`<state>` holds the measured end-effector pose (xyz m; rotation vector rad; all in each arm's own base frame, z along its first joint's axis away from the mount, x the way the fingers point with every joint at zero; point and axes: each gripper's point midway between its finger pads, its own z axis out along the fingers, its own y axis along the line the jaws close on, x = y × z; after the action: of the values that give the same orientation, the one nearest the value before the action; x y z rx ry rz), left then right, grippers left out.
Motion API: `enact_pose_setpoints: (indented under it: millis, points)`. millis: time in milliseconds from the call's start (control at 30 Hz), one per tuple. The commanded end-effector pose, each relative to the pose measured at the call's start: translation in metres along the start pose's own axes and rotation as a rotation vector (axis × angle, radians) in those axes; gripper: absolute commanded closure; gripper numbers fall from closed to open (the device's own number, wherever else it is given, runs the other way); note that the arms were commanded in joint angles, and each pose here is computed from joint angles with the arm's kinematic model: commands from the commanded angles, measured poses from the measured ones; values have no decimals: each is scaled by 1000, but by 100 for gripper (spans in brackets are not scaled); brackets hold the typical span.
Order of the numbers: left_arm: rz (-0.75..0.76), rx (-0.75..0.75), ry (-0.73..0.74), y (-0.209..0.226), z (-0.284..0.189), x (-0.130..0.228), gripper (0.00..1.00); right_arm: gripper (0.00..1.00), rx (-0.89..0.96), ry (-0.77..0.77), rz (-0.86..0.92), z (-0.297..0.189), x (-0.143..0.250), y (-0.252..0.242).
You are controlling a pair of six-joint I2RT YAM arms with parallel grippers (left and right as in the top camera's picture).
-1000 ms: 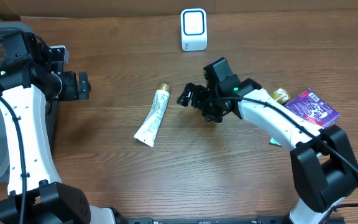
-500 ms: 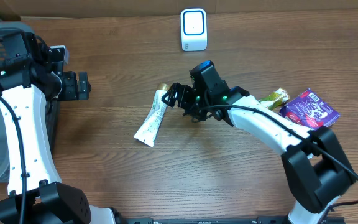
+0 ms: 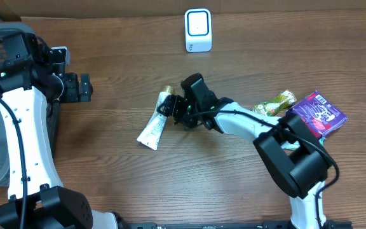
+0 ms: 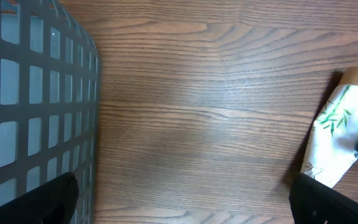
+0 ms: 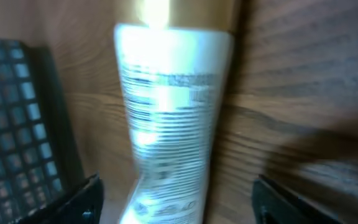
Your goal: Scan the item barcode
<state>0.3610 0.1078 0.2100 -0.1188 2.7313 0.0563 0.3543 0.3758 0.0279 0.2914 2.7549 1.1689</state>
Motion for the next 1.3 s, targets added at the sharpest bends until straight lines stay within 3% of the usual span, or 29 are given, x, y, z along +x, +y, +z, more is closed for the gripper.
enact_pose_setpoints:
  millis: [0, 100, 233, 367, 467, 533, 733, 933, 1033, 1100, 1200, 1267]
  points:
    - [22, 1, -6, 1, -3, 1, 1, 47, 34, -7, 44, 10, 3, -12]
    - [22, 0, -6, 1, -3, 1, 0, 57, 60, -42, 33, 12, 2, -14]
    - [22, 1, -6, 1, -3, 1, 1, 58, 96, -93, 14, 15, 1, -16]
    - [22, 1, -6, 1, -3, 1, 0, 83, 114, -89, 14, 15, 5, -19]
    - [22, 0, -6, 1, -3, 1, 0, 96, 84, -46, -66, 10, 6, -5]
    - [22, 0, -6, 1, -3, 1, 1, 96, 99, -24, -123, -3, 4, 4]
    - [22, 1, -6, 1, -3, 1, 1, 92, 396, -71, -371, -67, -15, 6]
    - [22, 0, -6, 1, -3, 1, 0, 90, 619, -6, -599, -86, -15, -27]
    - [22, 0, -6, 1, -3, 1, 1, 83, 640, 45, -662, -83, -10, -35]
    - [22, 0, -6, 1, -3, 1, 0, 67, 649, 70, -695, -81, -6, -37]
    - [22, 0, -6, 1, -3, 1, 0, 52, 656, 98, -716, -80, 1, -39]
    - [22, 0, -6, 1, -3, 1, 0, 49, 622, 121, -709, -79, 7, -35]
